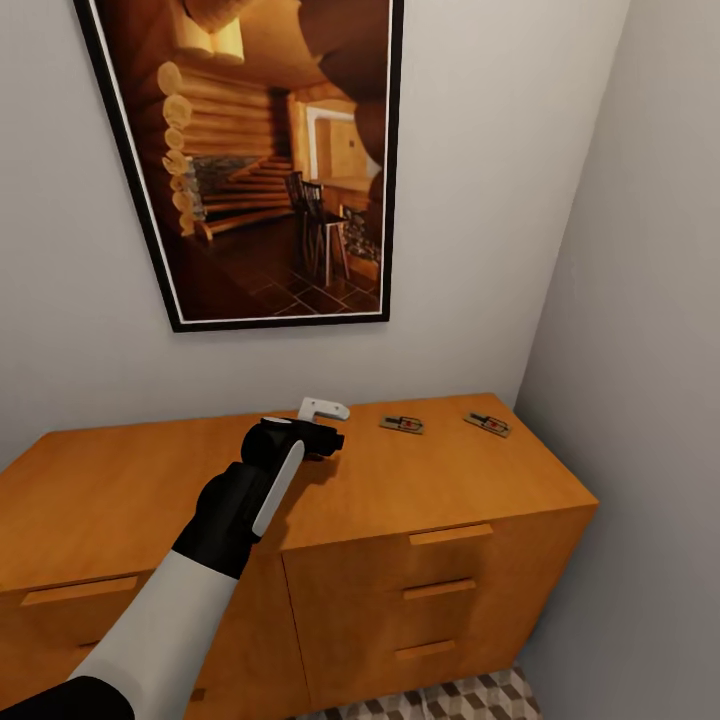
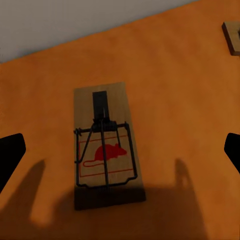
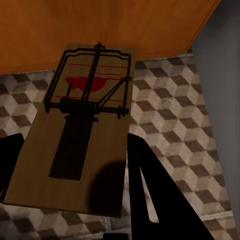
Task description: Take the four mousetraps from the cabinet in the bathroom and place them on the bathroom floor. Make sure all four end up on the same floor surface, and ensure that at least two of them are either under or directly next to the same bathroom sink.
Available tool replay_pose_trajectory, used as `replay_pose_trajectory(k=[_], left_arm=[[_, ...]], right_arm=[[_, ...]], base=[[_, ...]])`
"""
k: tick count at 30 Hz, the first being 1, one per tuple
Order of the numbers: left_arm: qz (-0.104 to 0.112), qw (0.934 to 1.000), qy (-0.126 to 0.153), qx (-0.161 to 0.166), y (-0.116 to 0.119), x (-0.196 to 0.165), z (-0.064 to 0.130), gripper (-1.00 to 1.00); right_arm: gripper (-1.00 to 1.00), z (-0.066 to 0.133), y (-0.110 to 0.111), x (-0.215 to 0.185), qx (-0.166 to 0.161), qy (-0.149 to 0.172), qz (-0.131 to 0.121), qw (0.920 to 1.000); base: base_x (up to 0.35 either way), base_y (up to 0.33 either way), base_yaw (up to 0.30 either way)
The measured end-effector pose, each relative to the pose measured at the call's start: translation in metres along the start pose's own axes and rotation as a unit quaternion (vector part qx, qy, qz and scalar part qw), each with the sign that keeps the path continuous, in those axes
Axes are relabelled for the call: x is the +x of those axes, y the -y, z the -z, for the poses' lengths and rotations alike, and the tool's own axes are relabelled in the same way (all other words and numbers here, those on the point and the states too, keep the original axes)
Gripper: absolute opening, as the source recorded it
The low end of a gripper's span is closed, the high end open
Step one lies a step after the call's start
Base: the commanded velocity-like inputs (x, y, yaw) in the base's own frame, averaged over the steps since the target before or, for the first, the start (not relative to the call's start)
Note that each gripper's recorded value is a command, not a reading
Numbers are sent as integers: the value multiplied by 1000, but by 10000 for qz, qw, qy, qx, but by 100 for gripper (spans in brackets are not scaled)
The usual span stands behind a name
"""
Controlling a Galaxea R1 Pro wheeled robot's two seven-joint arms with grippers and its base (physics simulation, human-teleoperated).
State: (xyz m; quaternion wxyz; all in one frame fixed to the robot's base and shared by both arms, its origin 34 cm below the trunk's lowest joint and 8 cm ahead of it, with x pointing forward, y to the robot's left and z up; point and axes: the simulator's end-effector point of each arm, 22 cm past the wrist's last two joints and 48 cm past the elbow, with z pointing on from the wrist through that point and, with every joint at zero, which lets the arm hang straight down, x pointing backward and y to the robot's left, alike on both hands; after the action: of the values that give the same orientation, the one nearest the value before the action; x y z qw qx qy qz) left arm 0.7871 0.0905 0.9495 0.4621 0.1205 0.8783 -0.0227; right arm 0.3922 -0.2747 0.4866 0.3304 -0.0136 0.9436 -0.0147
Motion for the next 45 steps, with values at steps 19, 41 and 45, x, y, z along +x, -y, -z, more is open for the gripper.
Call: replay_pose_trajectory(k=[19, 41, 45], left_arm=[[10, 9999, -139, 16, 0, 12, -11, 100], [24, 9997, -250, 33, 1, 22, -19, 100], [23, 9996, -295, 33, 1, 26, -21, 100]], right_arm=[[-100, 0, 0, 8, 11, -89, 2, 10000], [-100, 1, 0, 14, 9, -168, 2, 9999], [-100, 1, 0, 15, 8, -180, 3, 9998]], base=[[0, 0, 0], [0, 0, 0], [0, 0, 0]])
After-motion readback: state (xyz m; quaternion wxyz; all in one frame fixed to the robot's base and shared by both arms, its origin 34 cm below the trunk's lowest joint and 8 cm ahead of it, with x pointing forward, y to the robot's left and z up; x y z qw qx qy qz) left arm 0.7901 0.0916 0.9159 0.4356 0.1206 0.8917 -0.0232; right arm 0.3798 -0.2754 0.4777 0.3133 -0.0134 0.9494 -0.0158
